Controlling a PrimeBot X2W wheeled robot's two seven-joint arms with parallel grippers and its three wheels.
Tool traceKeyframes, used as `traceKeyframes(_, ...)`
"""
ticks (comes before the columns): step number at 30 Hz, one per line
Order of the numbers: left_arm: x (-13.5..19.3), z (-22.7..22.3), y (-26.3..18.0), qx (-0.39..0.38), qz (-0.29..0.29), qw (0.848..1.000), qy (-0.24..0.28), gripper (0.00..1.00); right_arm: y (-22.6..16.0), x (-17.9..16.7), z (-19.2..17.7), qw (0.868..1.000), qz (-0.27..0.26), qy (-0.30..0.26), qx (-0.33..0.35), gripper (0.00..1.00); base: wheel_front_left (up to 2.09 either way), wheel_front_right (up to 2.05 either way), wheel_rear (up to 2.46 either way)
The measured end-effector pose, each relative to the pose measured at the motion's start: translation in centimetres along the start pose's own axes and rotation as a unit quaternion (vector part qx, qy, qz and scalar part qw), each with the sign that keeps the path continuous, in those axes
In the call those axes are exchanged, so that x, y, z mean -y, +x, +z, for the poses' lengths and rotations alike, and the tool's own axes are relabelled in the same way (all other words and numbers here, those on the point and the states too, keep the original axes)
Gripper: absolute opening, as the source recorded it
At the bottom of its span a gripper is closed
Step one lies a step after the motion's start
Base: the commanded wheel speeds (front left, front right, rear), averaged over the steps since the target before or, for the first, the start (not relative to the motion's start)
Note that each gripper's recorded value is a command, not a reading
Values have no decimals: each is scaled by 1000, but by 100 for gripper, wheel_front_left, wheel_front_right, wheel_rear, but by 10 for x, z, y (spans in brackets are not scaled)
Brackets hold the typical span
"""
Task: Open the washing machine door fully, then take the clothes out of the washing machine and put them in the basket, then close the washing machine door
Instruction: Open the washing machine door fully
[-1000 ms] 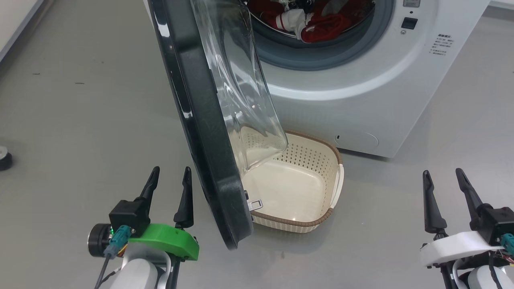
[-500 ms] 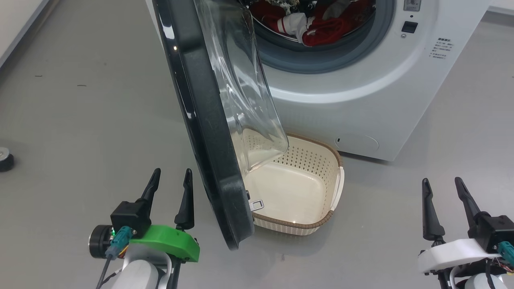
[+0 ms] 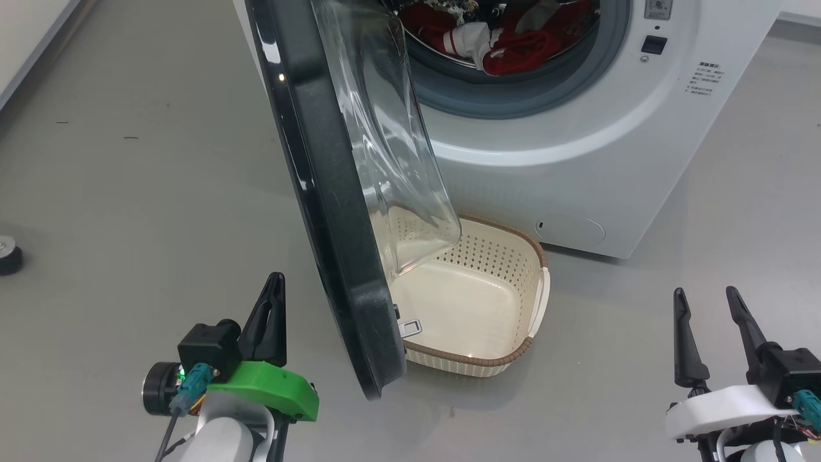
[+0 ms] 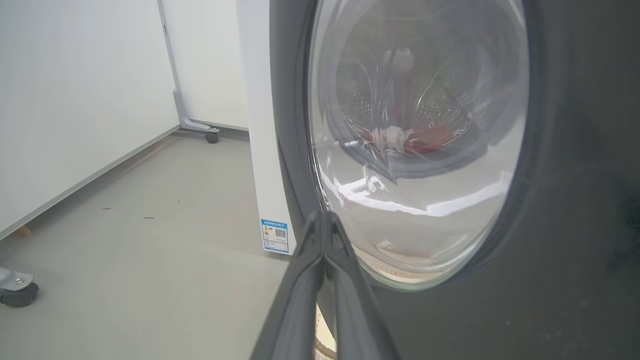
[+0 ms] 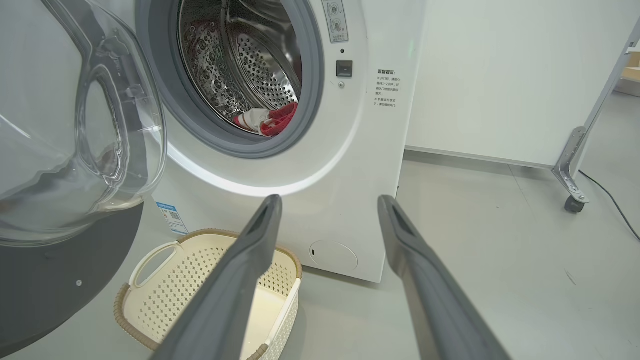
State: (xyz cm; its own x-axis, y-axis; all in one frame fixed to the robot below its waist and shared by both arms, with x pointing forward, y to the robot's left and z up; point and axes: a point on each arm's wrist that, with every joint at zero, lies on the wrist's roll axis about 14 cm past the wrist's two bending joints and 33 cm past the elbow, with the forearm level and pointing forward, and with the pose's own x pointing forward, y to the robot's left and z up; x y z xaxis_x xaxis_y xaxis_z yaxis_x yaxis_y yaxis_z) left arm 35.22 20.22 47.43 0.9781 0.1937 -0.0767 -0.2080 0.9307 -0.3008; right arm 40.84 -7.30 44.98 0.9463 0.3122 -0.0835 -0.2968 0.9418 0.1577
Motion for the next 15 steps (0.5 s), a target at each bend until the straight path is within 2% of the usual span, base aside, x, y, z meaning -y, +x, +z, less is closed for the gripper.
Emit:
traceKeyframes(8, -1, 14, 0, 21, 2, 1000, -3, 0, 1, 1, -1, 1000, 0, 0, -1, 100, 0, 0, 0)
traceKeyframes(15, -1, 66, 6, 102, 0, 995, 1, 0, 2, -2, -1, 1000, 4, -1, 0, 100, 0, 0, 0)
